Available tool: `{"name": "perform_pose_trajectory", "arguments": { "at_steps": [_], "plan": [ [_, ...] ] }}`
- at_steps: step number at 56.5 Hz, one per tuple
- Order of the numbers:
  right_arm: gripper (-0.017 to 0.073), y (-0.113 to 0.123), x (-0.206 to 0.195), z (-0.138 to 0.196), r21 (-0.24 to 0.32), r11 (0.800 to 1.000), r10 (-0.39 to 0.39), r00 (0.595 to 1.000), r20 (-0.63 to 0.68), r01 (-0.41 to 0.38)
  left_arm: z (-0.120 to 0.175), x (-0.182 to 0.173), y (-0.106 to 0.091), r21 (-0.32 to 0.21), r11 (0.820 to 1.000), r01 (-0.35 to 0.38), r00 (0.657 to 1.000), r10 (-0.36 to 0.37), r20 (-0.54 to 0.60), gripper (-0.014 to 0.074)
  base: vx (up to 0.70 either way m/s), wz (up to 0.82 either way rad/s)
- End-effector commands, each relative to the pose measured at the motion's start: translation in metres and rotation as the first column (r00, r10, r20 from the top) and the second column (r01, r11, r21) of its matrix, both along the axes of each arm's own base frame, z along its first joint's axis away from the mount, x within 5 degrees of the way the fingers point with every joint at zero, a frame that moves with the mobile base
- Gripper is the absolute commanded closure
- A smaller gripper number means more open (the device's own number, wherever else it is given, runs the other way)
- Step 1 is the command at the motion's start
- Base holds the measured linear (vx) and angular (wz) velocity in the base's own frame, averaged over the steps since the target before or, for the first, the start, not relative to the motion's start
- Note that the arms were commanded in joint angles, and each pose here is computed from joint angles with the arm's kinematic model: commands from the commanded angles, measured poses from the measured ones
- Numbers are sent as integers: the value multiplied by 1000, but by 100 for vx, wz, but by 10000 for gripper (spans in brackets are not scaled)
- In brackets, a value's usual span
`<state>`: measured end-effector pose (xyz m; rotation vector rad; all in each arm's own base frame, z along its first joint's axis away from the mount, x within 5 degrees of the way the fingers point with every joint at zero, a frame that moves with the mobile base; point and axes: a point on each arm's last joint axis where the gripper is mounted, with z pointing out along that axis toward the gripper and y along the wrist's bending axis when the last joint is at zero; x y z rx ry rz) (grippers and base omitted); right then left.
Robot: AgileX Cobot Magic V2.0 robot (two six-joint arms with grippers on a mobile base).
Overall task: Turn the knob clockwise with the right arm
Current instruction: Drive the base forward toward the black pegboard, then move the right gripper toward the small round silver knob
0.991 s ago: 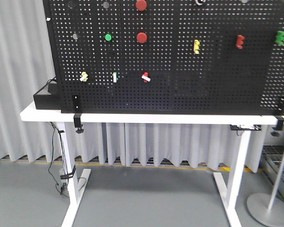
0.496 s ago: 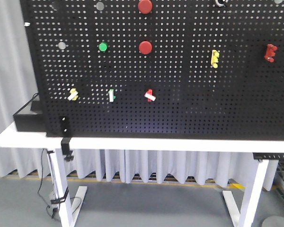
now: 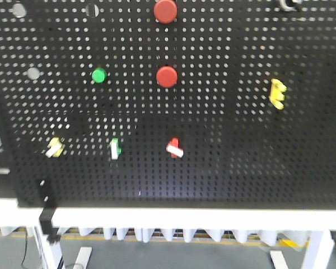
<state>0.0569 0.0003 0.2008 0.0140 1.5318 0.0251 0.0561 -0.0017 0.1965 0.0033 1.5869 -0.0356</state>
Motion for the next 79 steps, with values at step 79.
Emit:
{"name": "perform_pose_trajectory", "arguments": {
  "at_steps": [79],
  "plan": [
    [566,0,-1,6,-13,1000,3,996,91,-2,5,0,0,-11,1000,0,996,0,84,600,15,-2]
  ]
}}
